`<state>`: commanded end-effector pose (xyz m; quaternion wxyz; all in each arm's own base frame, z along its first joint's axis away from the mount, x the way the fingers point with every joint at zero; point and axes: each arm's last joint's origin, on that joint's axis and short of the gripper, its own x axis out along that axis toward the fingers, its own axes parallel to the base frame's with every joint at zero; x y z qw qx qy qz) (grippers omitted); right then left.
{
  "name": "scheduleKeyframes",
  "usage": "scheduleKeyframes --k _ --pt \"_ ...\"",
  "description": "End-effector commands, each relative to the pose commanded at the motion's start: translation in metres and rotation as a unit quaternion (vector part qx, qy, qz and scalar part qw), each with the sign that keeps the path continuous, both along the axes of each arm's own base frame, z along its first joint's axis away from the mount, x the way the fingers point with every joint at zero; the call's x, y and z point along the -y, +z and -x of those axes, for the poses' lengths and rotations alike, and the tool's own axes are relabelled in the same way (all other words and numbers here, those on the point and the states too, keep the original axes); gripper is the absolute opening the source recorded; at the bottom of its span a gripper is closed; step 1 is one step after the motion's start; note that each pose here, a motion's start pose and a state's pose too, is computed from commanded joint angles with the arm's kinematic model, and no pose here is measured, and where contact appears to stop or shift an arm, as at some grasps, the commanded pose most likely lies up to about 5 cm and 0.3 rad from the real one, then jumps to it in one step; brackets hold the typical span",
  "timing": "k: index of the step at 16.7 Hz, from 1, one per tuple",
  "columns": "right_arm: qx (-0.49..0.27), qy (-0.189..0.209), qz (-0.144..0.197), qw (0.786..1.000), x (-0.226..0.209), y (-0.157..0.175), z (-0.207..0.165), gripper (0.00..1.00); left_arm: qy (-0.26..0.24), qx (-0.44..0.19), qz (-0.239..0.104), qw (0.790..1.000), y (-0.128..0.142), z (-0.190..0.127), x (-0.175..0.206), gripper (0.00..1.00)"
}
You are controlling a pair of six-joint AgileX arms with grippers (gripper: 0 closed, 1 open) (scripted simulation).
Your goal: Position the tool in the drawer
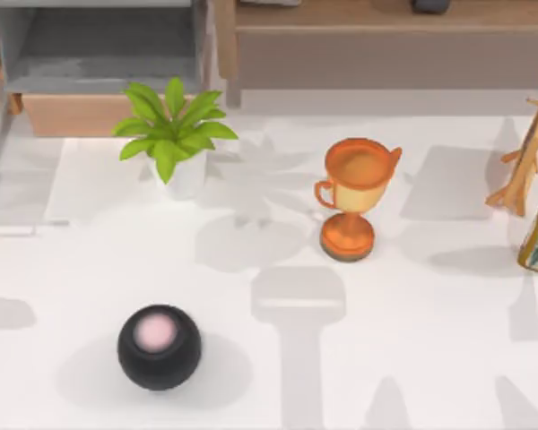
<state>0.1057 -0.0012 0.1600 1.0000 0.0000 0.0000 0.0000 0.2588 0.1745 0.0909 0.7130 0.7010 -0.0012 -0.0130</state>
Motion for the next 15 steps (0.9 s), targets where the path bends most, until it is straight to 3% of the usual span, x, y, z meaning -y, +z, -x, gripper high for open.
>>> scheduleKeyframes --k 7,12,15 --pt "0.000 0.000 0.000 1.000 0.000 0.000 0.000 1.00 0.001 0.001 -0.001 1.000 0.000 -0.056 0.001 0.00" --pt "0.000 0.000 0.000 1.000 0.000 0.000 0.000 1.00 0.002 -0.004 0.002 1.000 -0.002 -0.057 0.000 0.00" --pt "0.000 0.000 0.000 1.000 0.000 0.000 0.000 1.00 0.000 -0.007 0.003 1.000 -0.004 -0.076 0.001 0.00"
